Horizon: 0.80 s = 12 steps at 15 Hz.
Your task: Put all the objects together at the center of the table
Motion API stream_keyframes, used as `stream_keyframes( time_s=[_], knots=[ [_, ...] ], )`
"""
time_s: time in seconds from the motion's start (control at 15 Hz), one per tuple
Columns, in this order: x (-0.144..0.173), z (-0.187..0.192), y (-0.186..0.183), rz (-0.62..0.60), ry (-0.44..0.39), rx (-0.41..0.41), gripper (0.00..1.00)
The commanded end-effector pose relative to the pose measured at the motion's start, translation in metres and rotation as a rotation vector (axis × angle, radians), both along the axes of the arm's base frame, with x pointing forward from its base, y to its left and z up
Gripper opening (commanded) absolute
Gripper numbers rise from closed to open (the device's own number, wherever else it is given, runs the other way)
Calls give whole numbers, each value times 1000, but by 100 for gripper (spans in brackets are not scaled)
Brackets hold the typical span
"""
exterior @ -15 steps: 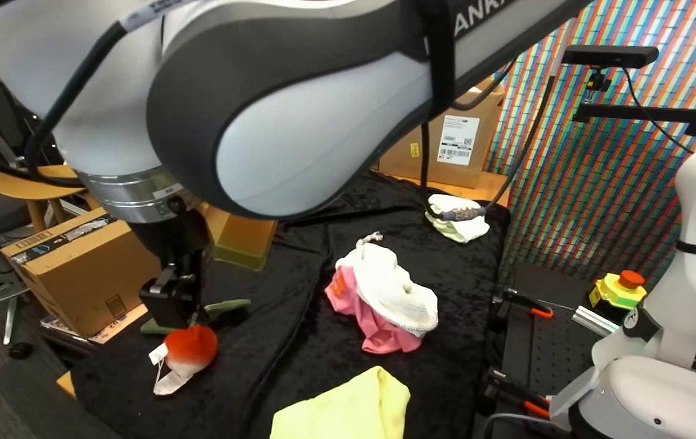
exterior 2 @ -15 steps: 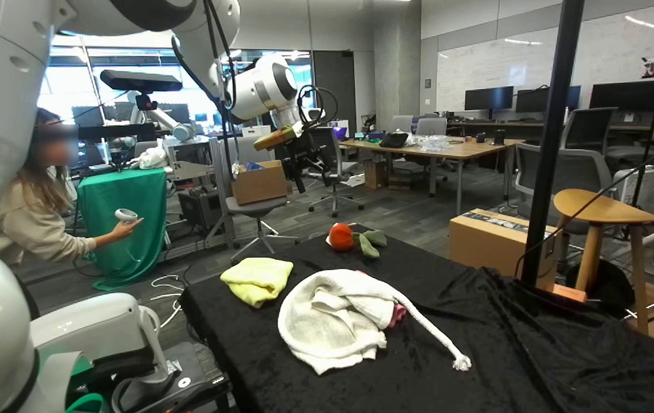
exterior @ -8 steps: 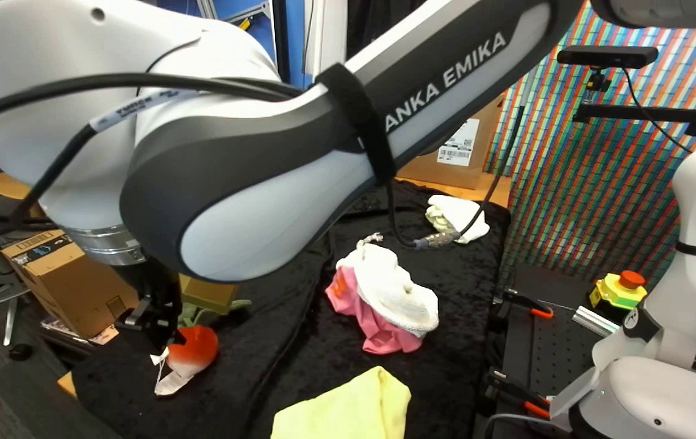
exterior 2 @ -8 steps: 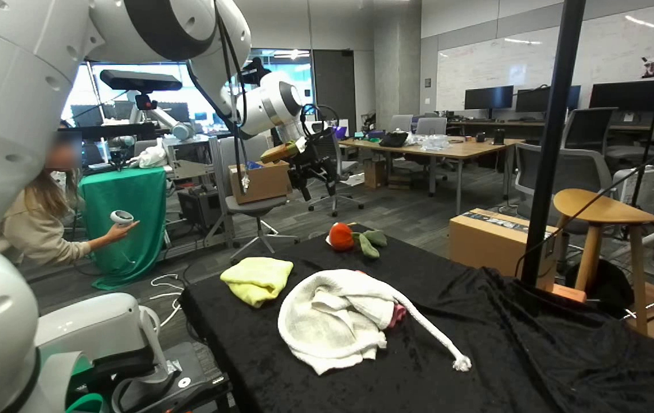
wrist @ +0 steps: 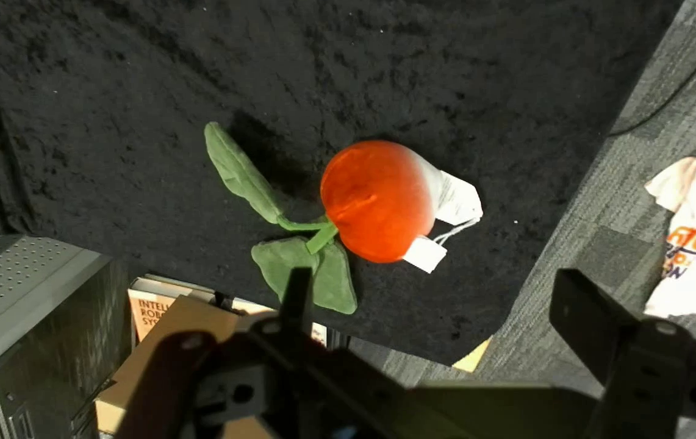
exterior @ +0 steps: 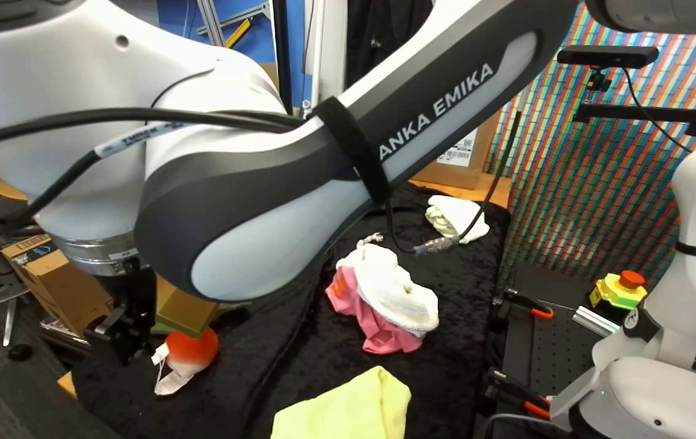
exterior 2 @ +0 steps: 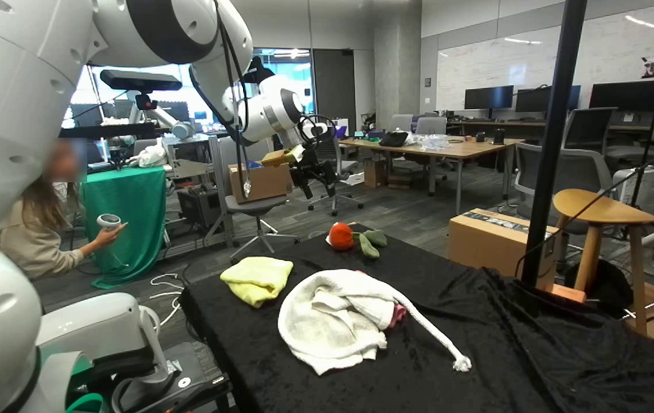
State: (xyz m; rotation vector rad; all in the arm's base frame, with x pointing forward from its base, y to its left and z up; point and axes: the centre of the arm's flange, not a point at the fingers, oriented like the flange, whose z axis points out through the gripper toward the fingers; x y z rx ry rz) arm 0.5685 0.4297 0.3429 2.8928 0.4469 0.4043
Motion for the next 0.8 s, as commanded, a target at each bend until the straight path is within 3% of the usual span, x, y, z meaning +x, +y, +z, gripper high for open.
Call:
stream_keyframes(
  time_s=[0.0, 0.4, 0.73],
  knots=[
    [-6, -8, -6, -14, -48, 30, 100],
    [16, -45, -16, -47, -12, 2, 100],
    [17, -62, -17, -28, 7, 4, 100]
  ],
)
